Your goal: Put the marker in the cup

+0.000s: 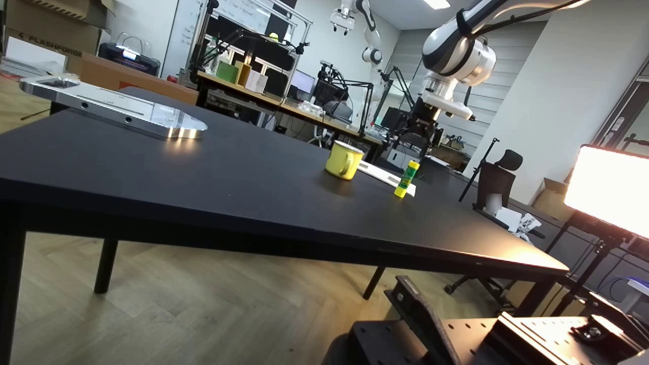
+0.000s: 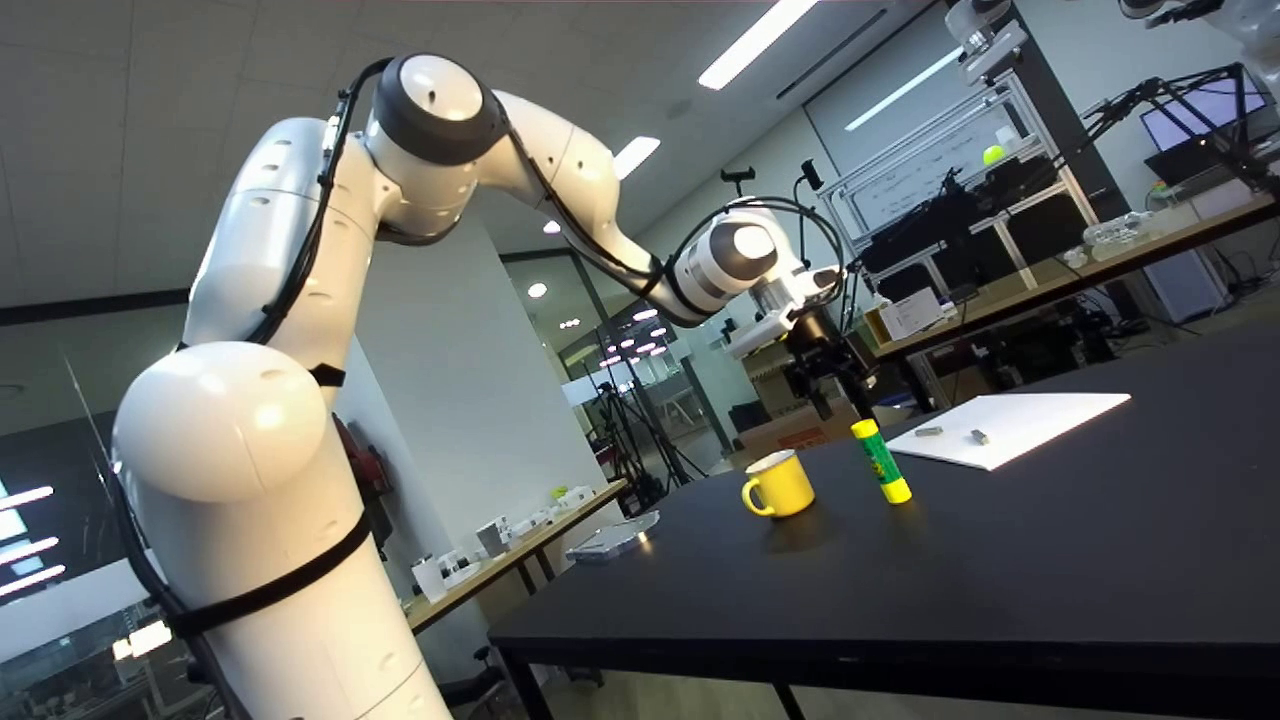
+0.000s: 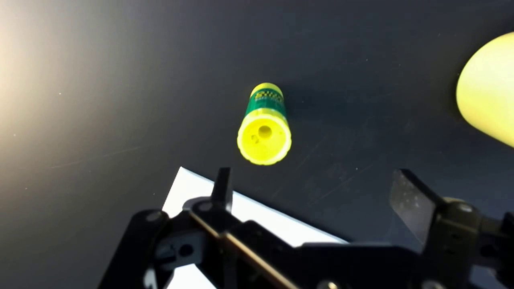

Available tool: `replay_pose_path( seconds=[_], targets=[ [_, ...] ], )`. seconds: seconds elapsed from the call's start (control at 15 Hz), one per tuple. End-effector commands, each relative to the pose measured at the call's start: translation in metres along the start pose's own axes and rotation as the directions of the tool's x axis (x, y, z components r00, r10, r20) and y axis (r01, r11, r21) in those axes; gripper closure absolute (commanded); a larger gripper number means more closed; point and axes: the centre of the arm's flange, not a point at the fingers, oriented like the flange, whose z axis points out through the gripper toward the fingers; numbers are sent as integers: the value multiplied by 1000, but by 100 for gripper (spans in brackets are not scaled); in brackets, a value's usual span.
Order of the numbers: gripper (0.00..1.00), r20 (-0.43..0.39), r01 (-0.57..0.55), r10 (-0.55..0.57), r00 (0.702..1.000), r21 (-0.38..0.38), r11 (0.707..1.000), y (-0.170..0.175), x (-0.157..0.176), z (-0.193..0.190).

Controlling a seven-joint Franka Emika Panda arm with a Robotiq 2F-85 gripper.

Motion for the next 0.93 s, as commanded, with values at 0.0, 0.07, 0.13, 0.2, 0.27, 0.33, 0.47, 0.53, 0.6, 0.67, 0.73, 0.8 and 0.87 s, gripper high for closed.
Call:
replay_pose_path(
  seconds=[0.0, 0.07, 0.13, 0.2, 0.27, 0.33, 0.47, 0.53, 0.6, 0.67, 0.73, 0.8, 0.87],
  targets=[
    [0, 42, -33, 33, 999, -3, 999, -10, -5, 3],
    [0, 46, -38, 38, 998, -12, 999, -12, -9, 3],
    [0, 49, -39, 40, 998, -18, 999, -13, -12, 1],
    [0, 47, -47, 48, 998, -23, 999, -13, -13, 0],
    [0, 47, -52, 53, 997, -29, 998, -13, -14, -1],
    [0, 46, -59, 60, 997, -36, 998, -12, -15, -2],
    [0, 37, -72, 74, 997, -40, 997, -8, -15, 1],
    [0, 34, -75, 76, 996, -33, 997, -6, -14, 4],
    [0, 35, -86, 87, 996, -39, 996, -2, -14, 6],
    [0, 42, -90, 92, 995, -38, 995, 1, -15, 7],
    [0, 45, -95, 97, 994, -42, 995, 4, -16, 8],
    [0, 46, -98, 100, 994, -47, 994, 7, -18, 9],
    [0, 47, -102, 104, 993, -48, 994, 9, -18, 11]
  ],
)
